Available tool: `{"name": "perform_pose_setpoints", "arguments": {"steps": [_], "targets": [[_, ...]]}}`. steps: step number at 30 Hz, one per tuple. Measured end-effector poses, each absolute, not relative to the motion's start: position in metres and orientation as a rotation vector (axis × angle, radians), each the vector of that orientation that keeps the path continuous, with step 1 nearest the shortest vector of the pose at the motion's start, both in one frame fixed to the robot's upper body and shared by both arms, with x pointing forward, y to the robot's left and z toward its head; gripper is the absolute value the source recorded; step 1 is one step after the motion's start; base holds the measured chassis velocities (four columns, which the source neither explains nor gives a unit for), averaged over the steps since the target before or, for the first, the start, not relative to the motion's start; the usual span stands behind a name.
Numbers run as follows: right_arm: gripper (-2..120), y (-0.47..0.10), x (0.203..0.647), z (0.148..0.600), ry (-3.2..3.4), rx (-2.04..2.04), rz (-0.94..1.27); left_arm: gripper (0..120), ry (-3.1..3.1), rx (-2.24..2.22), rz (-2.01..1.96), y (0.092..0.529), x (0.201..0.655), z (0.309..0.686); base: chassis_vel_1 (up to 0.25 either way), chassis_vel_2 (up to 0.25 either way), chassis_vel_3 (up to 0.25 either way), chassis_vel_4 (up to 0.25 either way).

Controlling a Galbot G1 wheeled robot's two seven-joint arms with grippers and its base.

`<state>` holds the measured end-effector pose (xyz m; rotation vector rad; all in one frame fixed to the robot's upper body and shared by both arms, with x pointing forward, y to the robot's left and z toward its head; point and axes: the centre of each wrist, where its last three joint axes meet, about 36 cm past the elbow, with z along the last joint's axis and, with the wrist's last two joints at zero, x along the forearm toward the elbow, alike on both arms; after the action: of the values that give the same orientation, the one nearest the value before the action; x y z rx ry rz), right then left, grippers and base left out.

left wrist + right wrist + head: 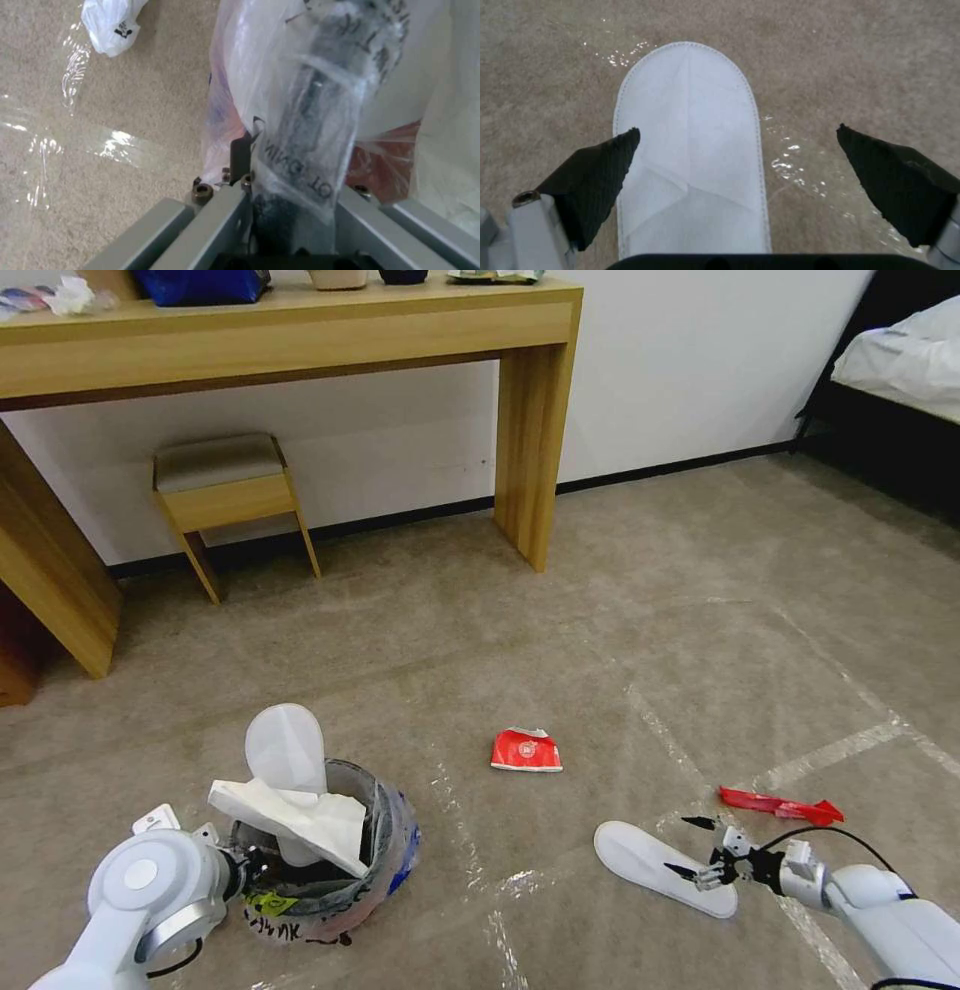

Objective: Pick up the trash bin and place the garbage on the floor into it.

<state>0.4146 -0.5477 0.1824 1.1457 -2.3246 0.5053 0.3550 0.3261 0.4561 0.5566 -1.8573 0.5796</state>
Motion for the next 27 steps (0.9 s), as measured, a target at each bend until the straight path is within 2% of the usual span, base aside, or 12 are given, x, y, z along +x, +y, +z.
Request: {"name": "perform_pose_setpoints", "arguments": {"steps": [27], "targets": [[100, -0.522, 0.397, 0.153, -2.304, 1.077, 0.406, 0, -1.864, 0.548, 0.566, 0.324, 0.354, 0.454, 0.0, 0.0, 0.0, 0.0]]}}
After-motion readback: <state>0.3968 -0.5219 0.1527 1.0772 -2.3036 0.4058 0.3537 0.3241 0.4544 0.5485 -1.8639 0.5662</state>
